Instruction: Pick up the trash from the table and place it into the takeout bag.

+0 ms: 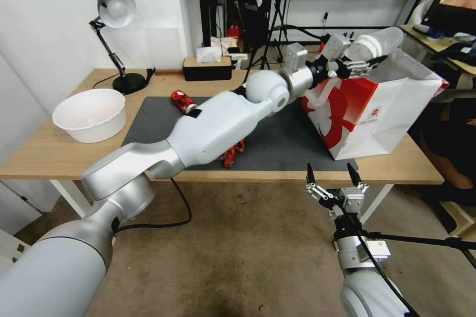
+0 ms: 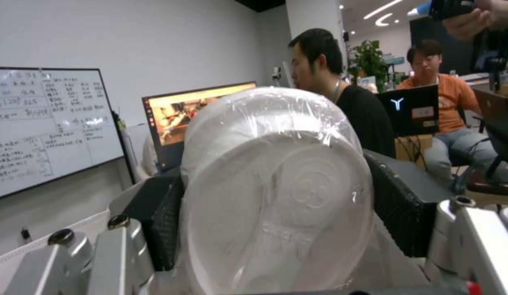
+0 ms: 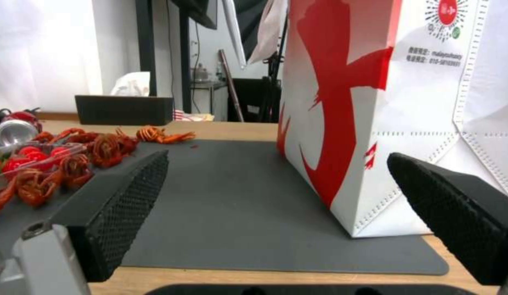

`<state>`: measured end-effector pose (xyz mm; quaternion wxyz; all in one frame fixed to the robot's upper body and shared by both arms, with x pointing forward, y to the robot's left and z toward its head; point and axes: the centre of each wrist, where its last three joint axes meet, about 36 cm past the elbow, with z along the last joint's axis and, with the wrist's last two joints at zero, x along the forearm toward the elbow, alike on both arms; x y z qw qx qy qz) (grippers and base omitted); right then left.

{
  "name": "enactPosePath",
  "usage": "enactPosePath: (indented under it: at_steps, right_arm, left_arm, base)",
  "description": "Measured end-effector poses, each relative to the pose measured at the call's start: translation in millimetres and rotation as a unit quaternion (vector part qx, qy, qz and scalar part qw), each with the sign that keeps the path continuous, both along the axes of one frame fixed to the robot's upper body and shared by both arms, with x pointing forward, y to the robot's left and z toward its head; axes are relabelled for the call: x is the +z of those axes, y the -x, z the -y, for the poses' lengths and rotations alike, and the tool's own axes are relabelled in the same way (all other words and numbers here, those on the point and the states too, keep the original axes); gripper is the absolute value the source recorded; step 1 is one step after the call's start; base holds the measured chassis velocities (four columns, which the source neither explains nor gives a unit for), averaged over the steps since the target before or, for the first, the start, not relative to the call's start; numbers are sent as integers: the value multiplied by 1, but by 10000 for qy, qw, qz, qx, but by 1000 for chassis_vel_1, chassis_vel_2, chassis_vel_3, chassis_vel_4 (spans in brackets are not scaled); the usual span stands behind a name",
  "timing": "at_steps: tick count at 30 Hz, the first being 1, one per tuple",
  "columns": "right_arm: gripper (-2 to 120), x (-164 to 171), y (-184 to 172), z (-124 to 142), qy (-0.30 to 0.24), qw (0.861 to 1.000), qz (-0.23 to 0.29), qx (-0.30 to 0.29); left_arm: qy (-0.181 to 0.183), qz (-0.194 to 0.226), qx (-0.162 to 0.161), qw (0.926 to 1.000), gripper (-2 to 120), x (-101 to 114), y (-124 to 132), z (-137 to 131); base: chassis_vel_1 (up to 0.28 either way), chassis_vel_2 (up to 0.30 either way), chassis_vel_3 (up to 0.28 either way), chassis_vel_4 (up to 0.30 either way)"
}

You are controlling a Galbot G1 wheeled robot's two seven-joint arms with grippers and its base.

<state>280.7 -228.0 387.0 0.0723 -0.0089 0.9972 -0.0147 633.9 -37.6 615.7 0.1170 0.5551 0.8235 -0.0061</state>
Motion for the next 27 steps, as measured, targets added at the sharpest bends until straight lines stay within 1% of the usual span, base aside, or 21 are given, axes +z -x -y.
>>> enactPosePath:
  at_steps: [1, 2, 3, 5, 6, 7, 9, 12, 16, 18, 19, 22, 23, 26, 27]
  right_arm:
    - [100, 0, 0, 0, -2, 10000, 1, -1]
    - [100, 0, 0, 0, -1, 10000, 1, -3]
    - [100, 0, 0, 0, -1, 10000, 1, -3]
    - [100, 0, 0, 1, 3, 10000, 11, -18]
    - [100, 0, 0, 1, 0, 10000, 11, -20]
    - [100, 0, 0, 1, 0, 10000, 11, -20]
    - [100, 0, 1, 1, -8, 10000, 9, -25]
    - [100, 0, 0, 0, -19, 10000, 14, -25]
    - [100, -1, 1, -1, -40, 10000, 2, -21]
    - [100, -1, 1, -1, -37, 10000, 3, -21]
    - [100, -1, 1, -1, -37, 10000, 3, -21]
    - [100, -1, 1, -1, -36, 10000, 3, -21]
    - [100, -1, 1, -1, -36, 10000, 3, -21]
    - [100, -1, 1, -2, -40, 10000, 6, -17]
    - [100, -1, 1, -2, -40, 10000, 6, -17]
  left_arm:
    - [-30, -20, -12, 10000, 71, -4, -1, 6]
    - [-51, -39, -35, 10000, 76, -7, -1, 12]
    - [-51, -39, -35, 10000, 76, -7, -1, 12]
    - [-98, -47, -26, 9999, 85, -10, -2, 19]
    - [-102, -41, -17, 9999, 89, -10, -3, 21]
    - [-102, -41, -17, 9999, 89, -10, -3, 21]
    - [-90, -17, 18, 10000, 97, -7, -5, 17]
    - [-35, -2, 57, 10000, 99, -4, -6, 13]
    - [168, 13, 136, 9998, 100, 6, -3, 5]
    - [319, 21, 226, 9992, 100, 13, -3, -6]
    - [319, 21, 226, 9992, 100, 13, -3, -6]
    - [472, 15, 406, 9981, 100, 23, -5, -29]
    - [472, 15, 406, 9981, 100, 23, -5, -29]
    - [610, 25, 603, 9963, 100, 28, -5, -56]
    - [610, 25, 603, 9963, 100, 28, -5, -56]
  base:
    - [0, 0, 0, 0]
    - [0, 0, 0, 0]
    - [0, 0, 0, 0]
    - [0, 0, 0, 0]
    - [0, 0, 0, 0]
    - [0, 0, 0, 0]
    - [0, 0, 0, 0]
    - [0, 0, 0, 0]
    - [0, 0, 0, 0]
    - [0, 0, 0, 0]
    - [0, 0, 0, 0]
    - [0, 0, 0, 0]
    - [0, 0, 0, 0]
    - [0, 0, 0, 0]
    - [0, 0, 0, 0]
